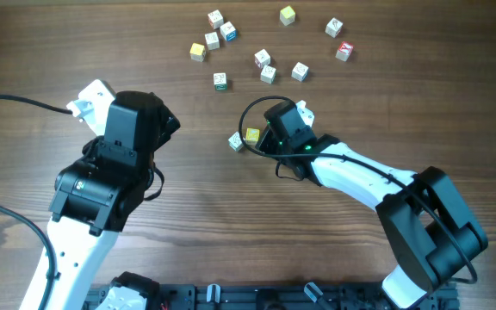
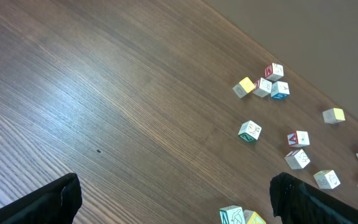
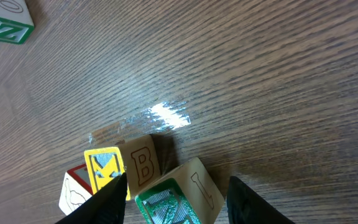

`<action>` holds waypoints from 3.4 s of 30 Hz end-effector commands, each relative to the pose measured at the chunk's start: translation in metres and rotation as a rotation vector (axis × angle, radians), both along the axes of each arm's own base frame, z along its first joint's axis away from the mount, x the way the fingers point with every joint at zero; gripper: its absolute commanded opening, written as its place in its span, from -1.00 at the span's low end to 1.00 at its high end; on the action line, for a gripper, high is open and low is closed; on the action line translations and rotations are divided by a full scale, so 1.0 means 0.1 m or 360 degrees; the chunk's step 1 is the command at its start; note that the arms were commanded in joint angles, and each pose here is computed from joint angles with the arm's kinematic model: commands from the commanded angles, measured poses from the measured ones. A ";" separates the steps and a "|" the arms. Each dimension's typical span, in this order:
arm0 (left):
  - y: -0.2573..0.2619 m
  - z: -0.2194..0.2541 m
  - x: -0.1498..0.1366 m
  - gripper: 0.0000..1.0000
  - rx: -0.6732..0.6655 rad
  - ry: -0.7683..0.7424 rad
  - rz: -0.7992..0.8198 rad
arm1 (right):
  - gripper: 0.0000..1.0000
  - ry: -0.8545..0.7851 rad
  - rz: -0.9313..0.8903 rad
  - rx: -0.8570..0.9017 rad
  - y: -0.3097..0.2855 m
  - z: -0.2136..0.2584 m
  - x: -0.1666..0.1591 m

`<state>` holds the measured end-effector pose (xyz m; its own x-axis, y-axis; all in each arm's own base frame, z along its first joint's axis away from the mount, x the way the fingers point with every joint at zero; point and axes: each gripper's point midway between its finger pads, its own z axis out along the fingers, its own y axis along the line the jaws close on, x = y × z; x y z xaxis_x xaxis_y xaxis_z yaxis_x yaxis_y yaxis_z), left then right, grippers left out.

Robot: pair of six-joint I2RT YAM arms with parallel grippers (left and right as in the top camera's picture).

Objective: Form a circle

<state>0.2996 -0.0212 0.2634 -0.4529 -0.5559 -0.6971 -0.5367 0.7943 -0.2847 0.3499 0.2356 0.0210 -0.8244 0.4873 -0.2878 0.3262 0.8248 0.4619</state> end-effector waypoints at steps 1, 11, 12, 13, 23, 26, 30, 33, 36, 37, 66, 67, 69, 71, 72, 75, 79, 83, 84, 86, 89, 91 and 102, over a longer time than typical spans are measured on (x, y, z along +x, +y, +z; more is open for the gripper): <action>0.05 0.05 0.02 1.00 0.0030 -0.0019 0.0015 | 0.05 -0.0033 -0.0009 -0.0036 -0.04 0.08 -0.01; 0.05 0.05 0.02 1.00 0.0030 -0.0019 0.0015 | -0.04 -0.0085 -0.0066 -0.0063 -0.16 0.23 0.04; 0.05 0.05 0.02 1.00 0.0030 -0.0019 0.0015 | -0.04 -0.0082 -0.0077 -0.0067 -0.18 0.22 0.05; 0.05 0.05 0.02 0.99 0.0030 -0.0019 0.0015 | -0.04 -0.0065 -0.0104 -0.0082 -0.24 0.20 0.05; 0.05 0.05 0.02 1.00 0.0030 -0.0019 0.0015 | -0.66 0.0119 -0.0307 -0.0135 -0.49 -0.10 -0.02; 0.05 0.05 0.02 1.00 0.0030 -0.0019 0.0015 | -0.85 0.0152 -0.0280 -0.0103 -0.43 -0.15 -0.04; 0.05 0.05 0.02 1.00 0.0030 -0.0019 0.0015 | -0.92 0.0174 -0.0262 -0.0084 -0.39 -0.23 -0.04; 0.05 0.05 0.02 1.00 0.0030 -0.0019 0.0015 | -0.91 0.0165 -0.0245 -0.0058 -0.35 -0.23 -0.02; 0.05 0.05 0.02 1.00 0.0030 -0.0019 0.0015 | -0.91 0.0156 -0.0211 -0.0056 -0.33 -0.23 -0.01; 0.05 0.05 0.02 1.00 0.0030 -0.0019 0.0015 | -0.91 0.0153 -0.0199 -0.0046 -0.32 -0.22 -0.01; 0.05 0.05 0.02 1.00 0.0030 -0.0019 0.0015 | -0.91 0.0181 -0.0099 0.0042 -0.18 -0.20 -0.05; 0.05 0.05 0.02 1.00 0.0030 -0.0019 0.0015 | -0.91 0.0186 -0.0092 0.0049 -0.17 -0.20 -0.05; 0.05 0.05 0.02 1.00 0.0030 -0.0019 0.0015 | -0.92 0.0190 -0.0089 0.0053 -0.17 -0.20 -0.06; 0.05 0.05 0.02 1.00 0.0030 -0.0019 0.0015 | -0.91 0.0195 -0.0084 0.0061 -0.15 -0.20 -0.07; 0.05 0.05 0.02 1.00 0.0030 -0.0019 0.0015 | -0.91 0.0198 -0.0080 0.0065 -0.15 -0.20 -0.07; 0.05 0.05 0.02 1.00 0.0030 -0.0019 0.0015 | -0.91 0.0201 -0.0077 0.0069 -0.14 -0.20 -0.07; 0.05 0.05 0.02 1.00 0.0030 -0.0019 0.0015 | -0.92 0.0205 -0.0075 0.0073 -0.14 -0.20 -0.08; 0.05 0.05 0.02 1.00 0.0030 -0.0019 0.0015 | -0.91 0.0207 -0.0072 0.0076 -0.14 -0.20 -0.08; 0.05 0.05 0.02 1.00 0.0030 -0.0019 0.0015 | -0.91 0.0207 -0.0071 0.0076 -0.13 -0.20 -0.08; 0.05 0.05 0.02 1.00 0.0030 -0.0019 0.0015 | -0.91 0.0181 -0.0055 0.0043 -0.16 -0.20 -0.06; 0.05 0.05 0.02 1.00 0.0030 -0.0019 0.0015 | -0.92 0.0133 -0.0103 -0.0025 -0.24 -0.20 0.00; 0.05 0.05 0.02 1.00 0.0030 -0.0019 0.0015 | -0.91 0.0096 -0.0123 -0.0050 -0.27 -0.19 0.04; 0.05 0.05 0.02 1.00 0.0030 -0.0019 0.0015 | -0.92 0.0079 -0.0060 -0.0014 -0.20 -0.16 0.05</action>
